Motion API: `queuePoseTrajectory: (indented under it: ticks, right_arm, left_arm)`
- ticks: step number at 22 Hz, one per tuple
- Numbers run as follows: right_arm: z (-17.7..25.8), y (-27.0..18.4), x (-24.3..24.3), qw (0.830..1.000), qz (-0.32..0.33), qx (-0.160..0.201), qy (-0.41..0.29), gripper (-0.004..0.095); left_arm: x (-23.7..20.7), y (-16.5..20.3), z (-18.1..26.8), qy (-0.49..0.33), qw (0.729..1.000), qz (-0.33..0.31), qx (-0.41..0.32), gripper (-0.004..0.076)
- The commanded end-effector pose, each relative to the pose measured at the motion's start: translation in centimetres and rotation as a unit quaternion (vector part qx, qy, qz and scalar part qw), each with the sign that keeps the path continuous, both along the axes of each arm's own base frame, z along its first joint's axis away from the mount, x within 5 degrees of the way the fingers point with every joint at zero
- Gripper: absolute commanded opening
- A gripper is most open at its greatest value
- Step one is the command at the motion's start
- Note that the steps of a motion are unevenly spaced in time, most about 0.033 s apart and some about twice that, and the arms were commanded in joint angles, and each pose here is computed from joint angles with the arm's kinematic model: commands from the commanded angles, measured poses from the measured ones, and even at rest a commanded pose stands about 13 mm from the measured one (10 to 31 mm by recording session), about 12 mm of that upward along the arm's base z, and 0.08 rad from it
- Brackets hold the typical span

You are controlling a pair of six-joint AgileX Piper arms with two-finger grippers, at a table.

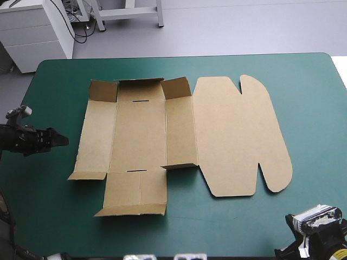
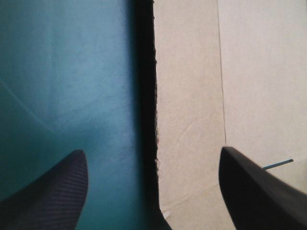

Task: Fold the box

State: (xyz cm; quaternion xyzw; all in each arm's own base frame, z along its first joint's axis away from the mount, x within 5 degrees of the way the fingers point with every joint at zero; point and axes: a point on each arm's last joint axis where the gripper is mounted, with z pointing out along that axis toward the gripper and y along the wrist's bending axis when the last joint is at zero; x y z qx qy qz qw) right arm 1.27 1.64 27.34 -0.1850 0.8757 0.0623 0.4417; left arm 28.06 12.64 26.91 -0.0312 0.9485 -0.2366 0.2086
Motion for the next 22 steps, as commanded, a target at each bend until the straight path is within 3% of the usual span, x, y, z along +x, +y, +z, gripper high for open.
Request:
queuePoseTrajectory:
  ticks: [1,17,22]
  right_arm:
    - [1.2,0.1,0.3,0.999,-0.003,0.013,-0.034,-0.0014]
    - [1.2,0.1,0.3,0.999,-0.002,0.015,-0.033,-0.0014]
    - [1.2,0.1,0.3,0.999,-0.003,0.013,-0.034,-0.0014]
  left_arm:
    - [0.6,-1.7,0.5,0.006,0.998,-0.042,-0.035,0.0543]
    - [2.5,-5.7,-5.2,0.11,0.984,-0.129,-0.055,0.0543]
    - [1.9,-7.1,-6.2,0.097,0.98,-0.138,-0.105,0.0542]
